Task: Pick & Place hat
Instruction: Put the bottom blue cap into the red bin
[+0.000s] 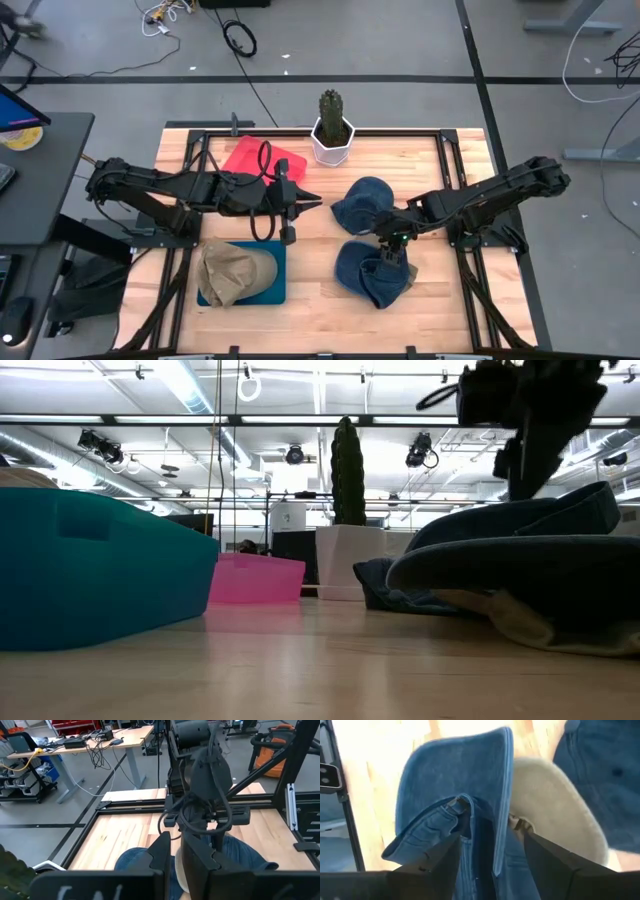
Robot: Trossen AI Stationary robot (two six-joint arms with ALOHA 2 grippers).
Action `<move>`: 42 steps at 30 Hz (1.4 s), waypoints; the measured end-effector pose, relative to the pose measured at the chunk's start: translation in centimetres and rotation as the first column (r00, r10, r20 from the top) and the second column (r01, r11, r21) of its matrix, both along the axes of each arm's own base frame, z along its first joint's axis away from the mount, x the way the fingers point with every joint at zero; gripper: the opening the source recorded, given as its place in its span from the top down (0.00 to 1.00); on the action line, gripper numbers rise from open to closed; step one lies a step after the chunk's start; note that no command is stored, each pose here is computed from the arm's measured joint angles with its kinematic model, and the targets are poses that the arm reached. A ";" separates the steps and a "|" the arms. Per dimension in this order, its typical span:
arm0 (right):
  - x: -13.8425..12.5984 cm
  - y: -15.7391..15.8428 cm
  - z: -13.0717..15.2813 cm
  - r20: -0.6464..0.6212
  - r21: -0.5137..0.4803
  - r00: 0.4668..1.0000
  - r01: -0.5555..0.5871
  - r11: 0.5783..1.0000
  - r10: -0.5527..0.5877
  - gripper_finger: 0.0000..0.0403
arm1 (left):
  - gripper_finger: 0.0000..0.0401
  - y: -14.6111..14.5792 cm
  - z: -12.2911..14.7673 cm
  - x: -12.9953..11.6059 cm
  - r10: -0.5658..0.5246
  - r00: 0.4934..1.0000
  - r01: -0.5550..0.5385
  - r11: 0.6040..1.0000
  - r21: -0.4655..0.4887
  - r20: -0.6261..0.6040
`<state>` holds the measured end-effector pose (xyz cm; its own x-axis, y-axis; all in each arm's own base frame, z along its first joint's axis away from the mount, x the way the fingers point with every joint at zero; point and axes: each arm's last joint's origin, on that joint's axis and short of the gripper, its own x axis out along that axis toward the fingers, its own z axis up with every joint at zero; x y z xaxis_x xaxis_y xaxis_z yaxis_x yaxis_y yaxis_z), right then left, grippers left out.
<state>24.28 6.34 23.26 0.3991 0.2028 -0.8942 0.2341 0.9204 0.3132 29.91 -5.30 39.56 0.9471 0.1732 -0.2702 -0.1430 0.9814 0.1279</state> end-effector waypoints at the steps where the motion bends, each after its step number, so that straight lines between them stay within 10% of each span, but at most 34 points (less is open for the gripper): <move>1: -0.1 0.0 -0.4 -0.005 0.010 1.000 0.005 1.000 -0.005 0.45 | 0.89 0.0 0.0 0.0 -0.002 1.000 0.002 1.000 0.005 -0.001; 10: -0.8 -0.1 -2.5 -0.054 0.029 0.997 0.061 0.998 -0.059 0.52 | 0.89 0.1 0.0 0.0 -0.001 1.000 0.001 1.000 0.016 -0.003; 20: -0.8 0.0 -2.4 -0.056 0.054 0.997 0.050 0.997 -0.047 0.97 | 0.89 0.5 0.0 0.1 0.013 1.000 -0.013 1.000 0.027 -0.005; 42: -5.0 -1.3 6.7 0.252 0.187 0.957 0.095 0.978 -0.141 0.99 | 0.89 1.6 0.0 0.3 0.011 0.999 -0.005 0.986 0.166 -0.033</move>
<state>19.24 5.02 29.91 0.6456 0.2809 -0.7101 0.2258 0.8181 0.5289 30.16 -3.72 39.57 0.9365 0.2257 -0.2683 -0.1435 0.9450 0.2940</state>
